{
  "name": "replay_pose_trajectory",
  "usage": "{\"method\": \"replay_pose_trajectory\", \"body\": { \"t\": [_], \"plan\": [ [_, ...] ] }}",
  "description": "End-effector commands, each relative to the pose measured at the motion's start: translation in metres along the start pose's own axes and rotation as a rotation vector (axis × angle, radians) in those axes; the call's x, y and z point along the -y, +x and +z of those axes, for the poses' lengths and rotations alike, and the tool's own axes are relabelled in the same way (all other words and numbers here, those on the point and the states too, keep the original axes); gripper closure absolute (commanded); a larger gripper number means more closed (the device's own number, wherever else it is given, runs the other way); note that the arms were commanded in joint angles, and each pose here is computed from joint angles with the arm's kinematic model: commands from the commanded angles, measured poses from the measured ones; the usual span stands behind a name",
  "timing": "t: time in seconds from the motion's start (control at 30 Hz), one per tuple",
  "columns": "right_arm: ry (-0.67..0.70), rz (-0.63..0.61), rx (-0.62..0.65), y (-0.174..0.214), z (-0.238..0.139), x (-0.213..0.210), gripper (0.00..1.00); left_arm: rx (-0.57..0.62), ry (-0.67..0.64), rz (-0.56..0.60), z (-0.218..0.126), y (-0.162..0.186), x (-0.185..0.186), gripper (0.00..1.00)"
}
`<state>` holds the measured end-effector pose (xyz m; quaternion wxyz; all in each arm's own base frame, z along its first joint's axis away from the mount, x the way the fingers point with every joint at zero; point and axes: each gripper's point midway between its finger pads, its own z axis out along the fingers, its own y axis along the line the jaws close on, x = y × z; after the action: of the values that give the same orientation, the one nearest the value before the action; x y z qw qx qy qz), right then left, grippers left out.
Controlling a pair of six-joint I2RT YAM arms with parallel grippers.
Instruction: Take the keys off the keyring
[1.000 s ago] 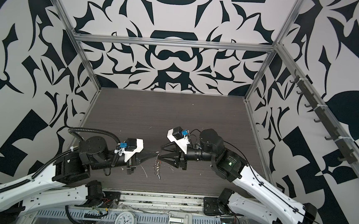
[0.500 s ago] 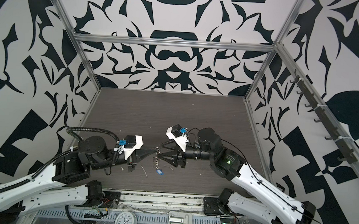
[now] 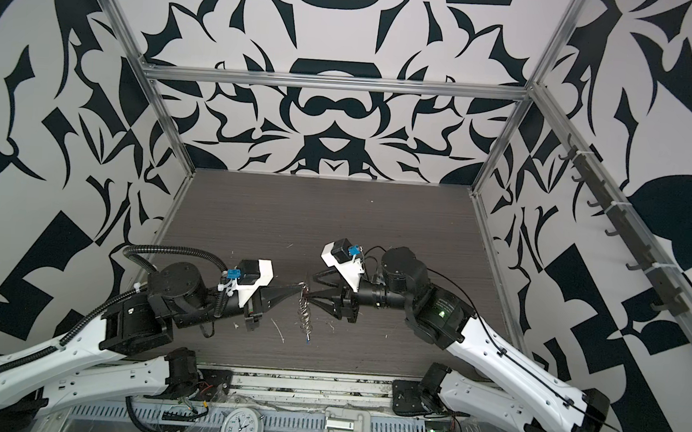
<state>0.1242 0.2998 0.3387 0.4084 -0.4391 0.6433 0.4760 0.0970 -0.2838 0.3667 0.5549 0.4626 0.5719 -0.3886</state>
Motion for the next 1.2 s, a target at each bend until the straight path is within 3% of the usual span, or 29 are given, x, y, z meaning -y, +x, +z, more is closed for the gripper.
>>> {"method": "replay_pose_trajectory", "body": {
  "t": [0.0, 0.33, 0.57, 0.8, 0.93, 1.17],
  "plan": [
    [-0.004, -0.045, 0.065, -0.024, -0.007, -0.008, 0.54, 0.047, 0.009, 0.007, -0.005, -0.016, 0.001, 1.0],
    [-0.058, -0.033, 0.072, -0.026, -0.002, -0.014, 0.49, 0.071, -0.035, -0.003, -0.004, -0.019, -0.007, 1.0],
    [-0.02, -0.031, 0.071, -0.025, 0.003, -0.009, 0.49, 0.081, -0.031, -0.015, -0.002, -0.02, -0.006, 1.0],
    [0.058, -0.036, 0.066, -0.027, 0.001, 0.003, 0.57, 0.072, -0.042, -0.016, -0.003, -0.019, -0.008, 1.0],
    [0.08, -0.041, 0.068, -0.029, -0.001, 0.005, 0.68, 0.065, -0.044, -0.019, -0.004, -0.018, -0.008, 1.0],
    [0.097, -0.043, 0.047, -0.029, -0.003, 0.007, 0.79, 0.055, -0.077, -0.022, -0.004, -0.016, -0.014, 1.0]
  ]
}}
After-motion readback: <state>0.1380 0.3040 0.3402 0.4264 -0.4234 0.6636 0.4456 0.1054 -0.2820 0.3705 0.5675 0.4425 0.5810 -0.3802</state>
